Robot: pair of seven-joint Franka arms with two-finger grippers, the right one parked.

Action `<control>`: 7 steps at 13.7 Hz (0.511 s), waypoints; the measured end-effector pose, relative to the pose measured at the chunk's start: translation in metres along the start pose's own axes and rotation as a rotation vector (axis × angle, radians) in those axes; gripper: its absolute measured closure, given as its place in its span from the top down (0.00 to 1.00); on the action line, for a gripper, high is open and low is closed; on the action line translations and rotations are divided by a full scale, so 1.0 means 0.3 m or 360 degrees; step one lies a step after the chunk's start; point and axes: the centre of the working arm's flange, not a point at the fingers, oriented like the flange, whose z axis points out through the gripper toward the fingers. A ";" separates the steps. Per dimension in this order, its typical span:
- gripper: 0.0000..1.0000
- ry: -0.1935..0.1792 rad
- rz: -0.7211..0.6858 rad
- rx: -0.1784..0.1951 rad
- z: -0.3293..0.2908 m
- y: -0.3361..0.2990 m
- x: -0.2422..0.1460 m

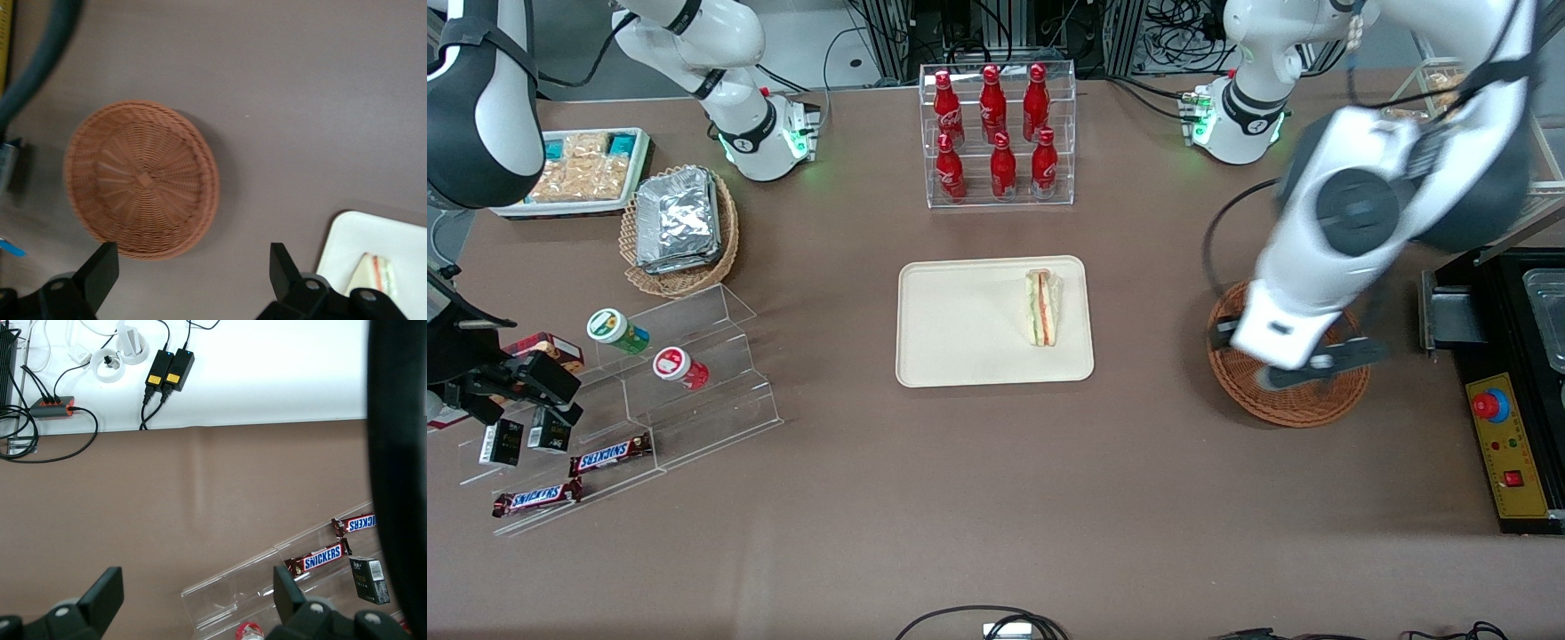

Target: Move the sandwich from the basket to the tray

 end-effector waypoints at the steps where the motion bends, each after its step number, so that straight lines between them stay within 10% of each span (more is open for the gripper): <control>1: 1.00 -0.0008 0.0031 -0.0007 -0.034 -0.075 0.006; 7: 1.00 -0.0098 0.0346 -0.0061 -0.157 -0.390 -0.011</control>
